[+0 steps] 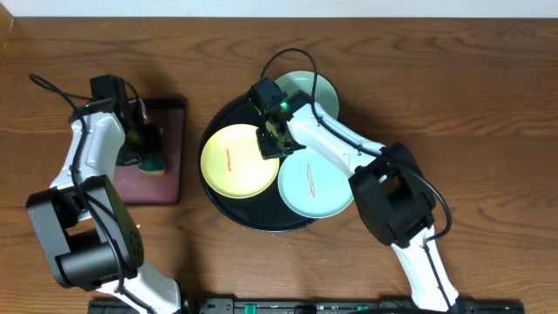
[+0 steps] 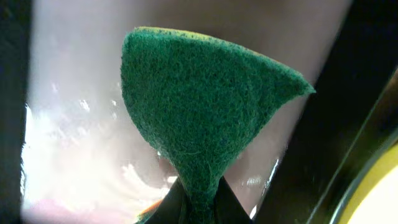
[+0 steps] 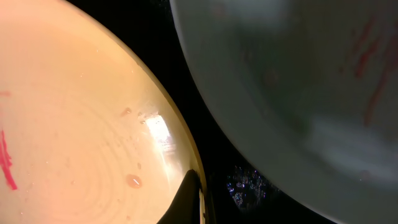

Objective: Clean dirty plates on tray and stack at the side
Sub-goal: 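Scrub the yellow plate with the sponge held in left gripper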

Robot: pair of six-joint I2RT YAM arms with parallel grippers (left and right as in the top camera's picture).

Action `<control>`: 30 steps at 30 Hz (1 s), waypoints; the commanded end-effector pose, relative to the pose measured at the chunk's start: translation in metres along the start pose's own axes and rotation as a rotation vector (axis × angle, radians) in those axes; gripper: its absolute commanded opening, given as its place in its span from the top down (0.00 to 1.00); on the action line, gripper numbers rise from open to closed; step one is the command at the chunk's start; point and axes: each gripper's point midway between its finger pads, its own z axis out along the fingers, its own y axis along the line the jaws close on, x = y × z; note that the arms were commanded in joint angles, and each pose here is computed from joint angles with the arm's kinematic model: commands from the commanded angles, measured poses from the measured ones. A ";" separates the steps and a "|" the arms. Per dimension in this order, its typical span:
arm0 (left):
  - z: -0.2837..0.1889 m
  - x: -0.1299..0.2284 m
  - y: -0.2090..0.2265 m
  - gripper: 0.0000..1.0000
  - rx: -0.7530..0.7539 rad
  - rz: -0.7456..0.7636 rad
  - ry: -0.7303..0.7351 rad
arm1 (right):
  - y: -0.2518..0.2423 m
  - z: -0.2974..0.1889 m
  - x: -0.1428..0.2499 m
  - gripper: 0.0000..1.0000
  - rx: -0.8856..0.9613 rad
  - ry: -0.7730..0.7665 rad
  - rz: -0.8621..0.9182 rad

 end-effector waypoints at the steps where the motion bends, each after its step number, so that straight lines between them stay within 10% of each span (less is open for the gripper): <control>1: -0.023 -0.006 -0.008 0.92 0.004 0.005 -0.045 | -0.006 0.012 0.001 0.98 0.048 0.000 -0.006; 12: -0.069 0.012 -0.072 0.93 0.081 0.089 -0.094 | -0.018 0.011 -0.001 0.98 0.041 0.014 0.024; 30: 0.031 0.066 -0.143 0.92 0.034 0.032 0.141 | -0.020 0.011 0.001 0.97 0.025 0.037 0.037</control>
